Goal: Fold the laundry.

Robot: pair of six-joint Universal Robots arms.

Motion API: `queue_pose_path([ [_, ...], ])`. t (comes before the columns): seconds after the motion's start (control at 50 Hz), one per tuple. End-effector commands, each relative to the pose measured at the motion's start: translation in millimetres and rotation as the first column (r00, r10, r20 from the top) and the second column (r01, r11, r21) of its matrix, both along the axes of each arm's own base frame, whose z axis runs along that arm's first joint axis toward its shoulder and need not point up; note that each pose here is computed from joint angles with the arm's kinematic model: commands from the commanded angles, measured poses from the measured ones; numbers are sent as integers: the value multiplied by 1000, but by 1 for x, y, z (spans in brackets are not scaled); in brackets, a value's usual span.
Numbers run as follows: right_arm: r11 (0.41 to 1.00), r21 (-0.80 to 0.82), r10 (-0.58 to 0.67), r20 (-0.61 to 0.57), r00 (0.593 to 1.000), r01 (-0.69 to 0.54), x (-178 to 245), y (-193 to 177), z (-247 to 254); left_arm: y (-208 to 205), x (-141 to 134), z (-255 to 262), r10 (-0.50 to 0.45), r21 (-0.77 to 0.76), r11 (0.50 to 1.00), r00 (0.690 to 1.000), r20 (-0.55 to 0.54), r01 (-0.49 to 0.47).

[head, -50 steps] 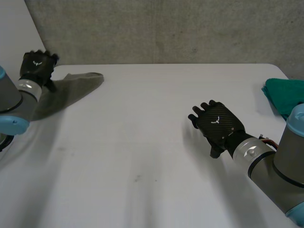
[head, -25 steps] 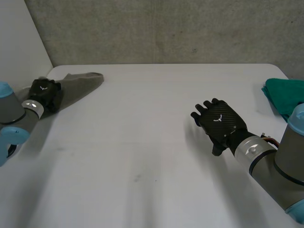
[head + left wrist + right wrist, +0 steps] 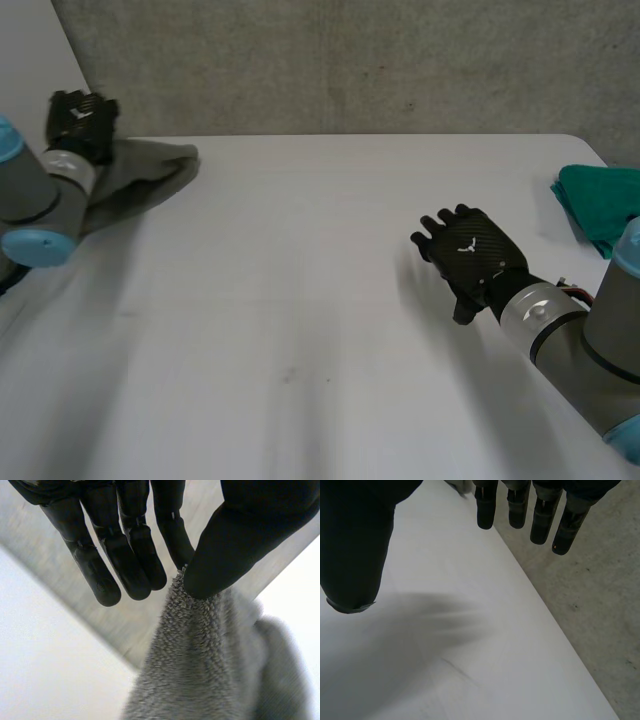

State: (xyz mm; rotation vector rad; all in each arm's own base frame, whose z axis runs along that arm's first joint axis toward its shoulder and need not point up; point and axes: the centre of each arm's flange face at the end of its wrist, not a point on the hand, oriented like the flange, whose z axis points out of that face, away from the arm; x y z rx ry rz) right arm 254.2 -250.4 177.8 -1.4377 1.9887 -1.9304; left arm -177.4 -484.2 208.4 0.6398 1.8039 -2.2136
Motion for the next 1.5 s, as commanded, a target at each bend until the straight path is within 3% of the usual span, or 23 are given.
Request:
queue_pose_path([
  [0.02, 994, -15, -111, 47, 993, 112, -19, -24, 10, 111, -89, 19, -247, 128, 957, 963, -105, 259],
  [0.08, 988, -9, -152, 77, 985, 153, -26, -31, 14, 163, -114, 20, -335, 199, 908, 925, -181, 368],
  [0.16, 983, -11, -179, 98, 979, 181, -32, -37, 19, 226, -142, 11, -466, 292, 790, 838, -286, 539],
  [0.18, 983, -13, -182, 100, 978, 184, -33, -38, 19, 248, -151, 8, -512, 312, 734, 794, -328, 603],
  [0.26, 982, -15, -185, 101, 978, 188, -34, -39, 20, 278, -166, 9, -561, 328, 637, 711, -424, 698],
  [0.34, 983, -14, -182, 99, 978, 184, -33, -38, 20, 281, -167, 7, -532, 346, 610, 692, -488, 713],
  [0.4, 984, -11, -175, 99, 980, 177, -33, -38, 19, 278, -166, 10, -524, 337, 619, 692, -496, 710],
  [0.48, 987, -6, -162, 96, 982, 163, -31, -36, 19, 257, -157, 21, -496, 309, 667, 714, -493, 678],
  [0.56, 991, -5, -129, 93, 987, 130, -27, -34, 18, 226, -127, 29, -392, 303, 762, 781, -486, 571],
  [0.58, 993, -2, -115, 90, 989, 116, -26, -32, 18, 219, -115, 32, -339, 315, 795, 811, -477, 518],
  [0.64, 999, 18, -37, 92, 995, 36, -15, -21, 17, 211, -98, 31, -255, 349, 834, 859, -444, 428],
  [0.66, 1000, 25, -8, 94, 995, 5, -11, -18, 18, 211, -91, 27, -207, 380, 847, 889, -408, 372],
  [0.72, 995, 45, 90, 104, 991, -95, 5, -8, 25, 215, -78, 18, -121, 441, 859, 939, -321, 261],
  [0.8, 984, 108, 135, 96, 986, -145, 16, -5, 25, 227, -72, 6, -90, 490, 848, 966, -243, 202],
  [0.86, 973, 165, 150, 80, 985, -162, 26, -3, 20, 231, -75, 2, -114, 489, 845, 966, -231, 217],
  [0.94, 964, 191, 176, 62, 982, -185, 39, 9, 19, 237, -92, 7, -227, 450, 835, 943, -244, 317],
  [1.02, 976, 194, 96, 37, 995, -101, 33, 5, 16, 236, -111, 9, -332, 408, 821, 916, -226, 399],
  [1.2, 971, 240, 3, -25, 1000, 3, 20, 12, -3, 234, -165, -28, -501, 402, 783, 864, -41, 474],
  [1.34, 969, 245, -32, -28, 999, 38, 7, 13, -6, 227, -182, -61, -542, 431, 769, 838, 52, 471],
  [1.5, 962, 265, -61, -44, 997, 70, -5, 11, -16, 219, -195, -73, -555, 426, 765, 830, 59, 482],
])
